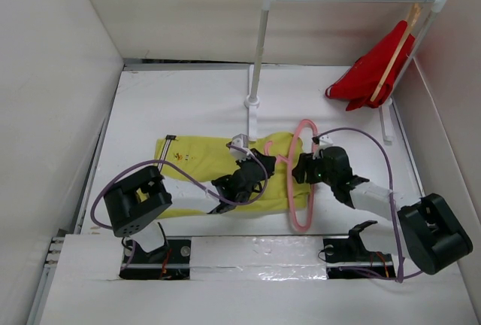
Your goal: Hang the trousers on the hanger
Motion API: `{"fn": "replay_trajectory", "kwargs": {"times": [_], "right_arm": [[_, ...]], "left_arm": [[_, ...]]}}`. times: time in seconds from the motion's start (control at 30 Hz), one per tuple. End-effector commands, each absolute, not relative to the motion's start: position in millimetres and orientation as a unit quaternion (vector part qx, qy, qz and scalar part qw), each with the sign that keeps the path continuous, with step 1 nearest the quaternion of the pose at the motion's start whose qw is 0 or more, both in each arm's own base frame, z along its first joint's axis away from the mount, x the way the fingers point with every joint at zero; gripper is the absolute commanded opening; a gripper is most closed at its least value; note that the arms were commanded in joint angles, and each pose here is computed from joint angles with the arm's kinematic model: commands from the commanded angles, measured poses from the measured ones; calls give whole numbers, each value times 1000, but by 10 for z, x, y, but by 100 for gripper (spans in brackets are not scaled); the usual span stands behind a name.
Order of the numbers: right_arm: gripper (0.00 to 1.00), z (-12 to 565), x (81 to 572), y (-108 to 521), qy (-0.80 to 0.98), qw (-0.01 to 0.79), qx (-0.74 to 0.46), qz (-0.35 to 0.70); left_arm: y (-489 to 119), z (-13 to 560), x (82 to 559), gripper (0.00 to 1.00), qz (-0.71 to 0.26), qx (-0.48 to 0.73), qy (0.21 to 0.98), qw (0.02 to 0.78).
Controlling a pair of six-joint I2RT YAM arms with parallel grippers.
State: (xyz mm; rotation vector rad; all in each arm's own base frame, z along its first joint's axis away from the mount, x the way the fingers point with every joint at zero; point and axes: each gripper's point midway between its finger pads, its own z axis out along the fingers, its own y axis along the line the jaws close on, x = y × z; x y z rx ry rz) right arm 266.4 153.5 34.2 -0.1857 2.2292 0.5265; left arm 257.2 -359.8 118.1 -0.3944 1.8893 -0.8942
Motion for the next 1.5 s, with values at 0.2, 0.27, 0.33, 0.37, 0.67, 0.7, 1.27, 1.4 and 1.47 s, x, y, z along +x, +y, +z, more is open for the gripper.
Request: {"fn": "replay_trajectory", "kwargs": {"times": [0.2,0.27,0.33,0.37,0.67,0.7,1.27,1.4,1.47], "right_arm": [[65,596,2651,1546,854,458,-62,237],[64,709,2754,1479,854,472,-58,211],[61,806,2847,1436,848,491,-59,193],[59,826,2887,1387,849,493,-57,182],[58,681,3189,1368,867,469,-57,160],[57,625,3184,1391,869,463,-58,165],[62,24,2618,1710,880,372,-68,287],[38,38,2538,1761,874,367,-74,309],[21,143,2545,1787,865,379,-73,320]], "left_arm": [[-3376,1191,2661,0,-349,-157,774,505],[-3457,1144,2651,0,-353,-146,779,497],[-3500,1114,2622,0,-357,-144,781,492],[-3526,1091,2612,0,-360,-141,782,489],[-3639,1096,2651,0,-364,-135,782,488],[-3630,1097,2653,0,-363,-136,782,489],[-3545,1122,2665,0,-352,-140,779,499],[-3505,1155,2668,0,-349,-141,777,505],[-3498,1188,2672,0,-348,-140,775,507]]}}
